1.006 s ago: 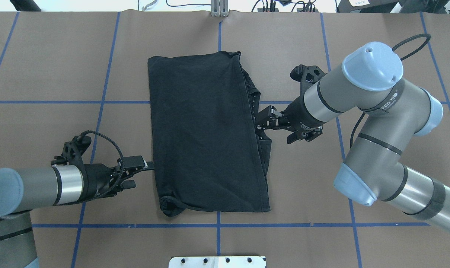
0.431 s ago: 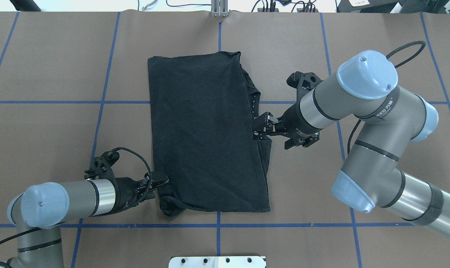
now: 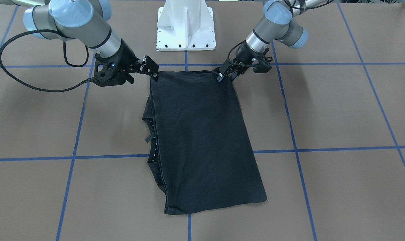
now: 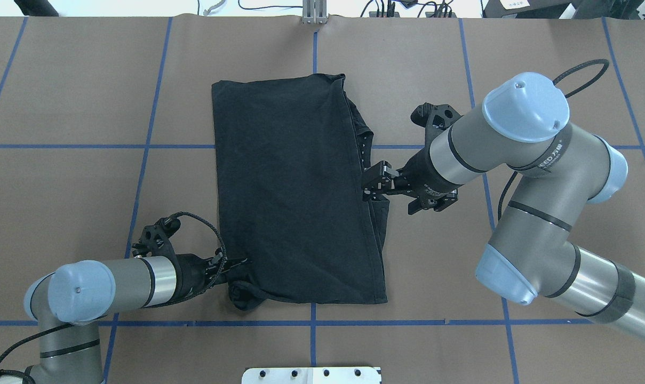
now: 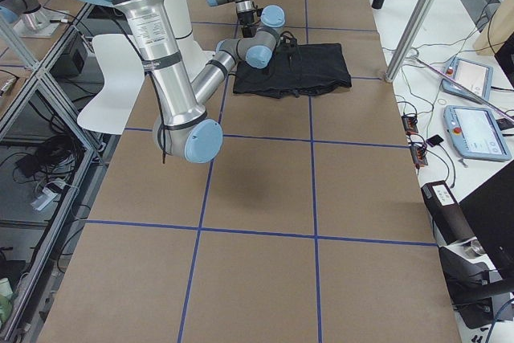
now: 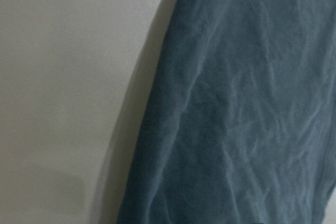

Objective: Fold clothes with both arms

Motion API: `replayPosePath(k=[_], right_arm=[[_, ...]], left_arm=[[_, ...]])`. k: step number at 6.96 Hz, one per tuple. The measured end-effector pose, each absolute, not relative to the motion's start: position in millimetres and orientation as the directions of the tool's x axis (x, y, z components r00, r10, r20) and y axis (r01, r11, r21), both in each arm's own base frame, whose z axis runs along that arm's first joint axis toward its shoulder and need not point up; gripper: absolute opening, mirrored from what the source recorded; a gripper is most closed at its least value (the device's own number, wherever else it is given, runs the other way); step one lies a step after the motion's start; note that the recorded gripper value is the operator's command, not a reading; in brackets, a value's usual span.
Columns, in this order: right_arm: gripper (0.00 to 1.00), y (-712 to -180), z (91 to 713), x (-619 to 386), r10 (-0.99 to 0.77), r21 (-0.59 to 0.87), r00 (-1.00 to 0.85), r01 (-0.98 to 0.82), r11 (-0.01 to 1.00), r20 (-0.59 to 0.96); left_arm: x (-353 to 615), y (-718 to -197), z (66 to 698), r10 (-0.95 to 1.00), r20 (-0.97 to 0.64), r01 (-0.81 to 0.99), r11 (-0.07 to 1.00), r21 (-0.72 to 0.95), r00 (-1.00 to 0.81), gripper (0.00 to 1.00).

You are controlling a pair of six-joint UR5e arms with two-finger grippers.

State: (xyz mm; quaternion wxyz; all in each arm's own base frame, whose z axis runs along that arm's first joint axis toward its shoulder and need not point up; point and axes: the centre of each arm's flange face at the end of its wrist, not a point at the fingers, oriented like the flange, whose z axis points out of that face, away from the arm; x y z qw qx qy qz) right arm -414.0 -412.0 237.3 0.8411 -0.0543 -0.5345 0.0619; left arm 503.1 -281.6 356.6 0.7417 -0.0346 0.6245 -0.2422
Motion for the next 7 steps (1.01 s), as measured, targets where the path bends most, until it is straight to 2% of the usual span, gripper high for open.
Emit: replayPosePath(k=[4,5,6,7], right_arm=[[1.00,-411.4,235.3,-412.3,0.160,-0.156,0.417,-0.044,0.987,0.895],[1.00,-411.2,234.9,-412.0,0.159,-0.155,0.416,-0.044,0.987,0.895],[1.00,-411.3,234.7,-411.6,0.159,-0.155,0.416,-0.044,0.987,0.895],[1.00,-411.4,234.9,-411.4,0.160,-0.156,0.416,-0.044,0.987,0.895]], left_arm=[[509.9,-266.0,354.6,-0.398,-0.911,0.297,0.887,-0.352,0.107,0.82],[511.8,-260.6,352.7,-0.396,-0.912,0.292,0.890,-0.352,0.107,0.79],[513.0,-257.1,350.4,-0.394,-0.913,0.287,0.891,-0.351,0.105,0.68],[513.8,-255.4,349.9,-0.393,-0.913,0.284,0.892,-0.351,0.106,0.52]])
